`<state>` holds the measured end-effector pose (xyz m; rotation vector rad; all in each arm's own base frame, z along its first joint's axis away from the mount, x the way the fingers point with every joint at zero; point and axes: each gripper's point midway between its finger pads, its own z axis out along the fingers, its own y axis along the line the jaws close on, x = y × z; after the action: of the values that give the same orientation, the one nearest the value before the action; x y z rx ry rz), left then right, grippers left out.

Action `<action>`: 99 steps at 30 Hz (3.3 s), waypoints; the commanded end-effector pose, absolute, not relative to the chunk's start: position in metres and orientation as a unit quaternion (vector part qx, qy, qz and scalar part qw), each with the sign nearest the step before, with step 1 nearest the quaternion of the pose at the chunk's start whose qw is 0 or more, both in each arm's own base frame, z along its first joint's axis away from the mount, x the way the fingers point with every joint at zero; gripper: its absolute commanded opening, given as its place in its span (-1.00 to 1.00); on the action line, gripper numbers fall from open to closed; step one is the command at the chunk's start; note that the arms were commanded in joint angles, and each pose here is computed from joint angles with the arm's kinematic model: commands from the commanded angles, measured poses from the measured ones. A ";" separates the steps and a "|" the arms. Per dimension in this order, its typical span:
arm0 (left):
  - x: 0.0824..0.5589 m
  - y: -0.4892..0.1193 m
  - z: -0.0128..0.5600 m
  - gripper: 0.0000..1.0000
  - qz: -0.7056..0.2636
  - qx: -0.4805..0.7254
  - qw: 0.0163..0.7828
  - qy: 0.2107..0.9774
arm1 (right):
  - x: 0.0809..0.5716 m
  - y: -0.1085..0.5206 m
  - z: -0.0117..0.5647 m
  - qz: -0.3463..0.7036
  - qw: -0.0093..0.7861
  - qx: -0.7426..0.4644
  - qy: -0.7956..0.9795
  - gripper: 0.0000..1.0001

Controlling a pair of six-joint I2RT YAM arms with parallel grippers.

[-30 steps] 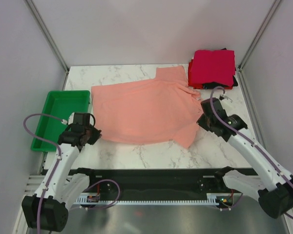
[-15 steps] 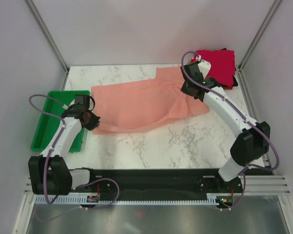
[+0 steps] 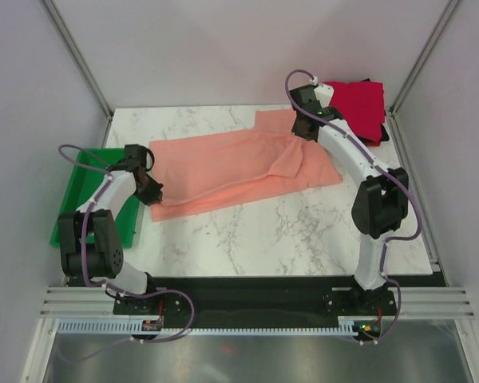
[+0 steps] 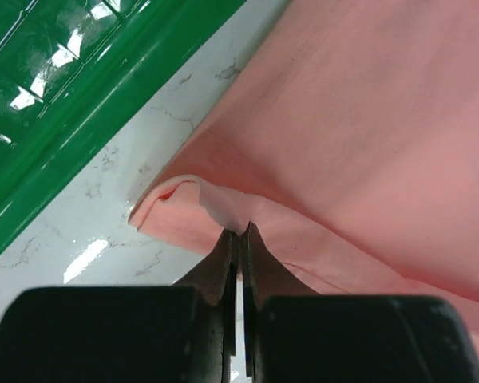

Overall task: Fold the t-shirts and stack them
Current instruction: Fold the tshirt

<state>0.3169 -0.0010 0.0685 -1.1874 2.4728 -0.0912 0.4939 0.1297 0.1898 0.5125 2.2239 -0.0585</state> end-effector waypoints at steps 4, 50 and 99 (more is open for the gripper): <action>0.347 0.001 0.058 -0.93 -0.045 -0.397 0.188 0.897 | 0.532 0.129 0.178 -0.056 0.430 0.181 0.883 -1.00; 0.293 -0.003 0.041 0.26 -0.109 -0.402 0.261 0.871 | 0.420 0.022 0.025 0.126 0.298 0.245 0.914 0.39; 0.200 -0.030 0.088 -0.62 -0.208 -0.504 0.232 0.806 | 0.176 0.003 0.059 0.112 0.236 0.554 0.790 -0.29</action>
<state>0.2035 -0.0205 0.0782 -1.3467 2.2364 -0.4932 0.1950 0.0027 0.0741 1.3827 2.1640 0.3481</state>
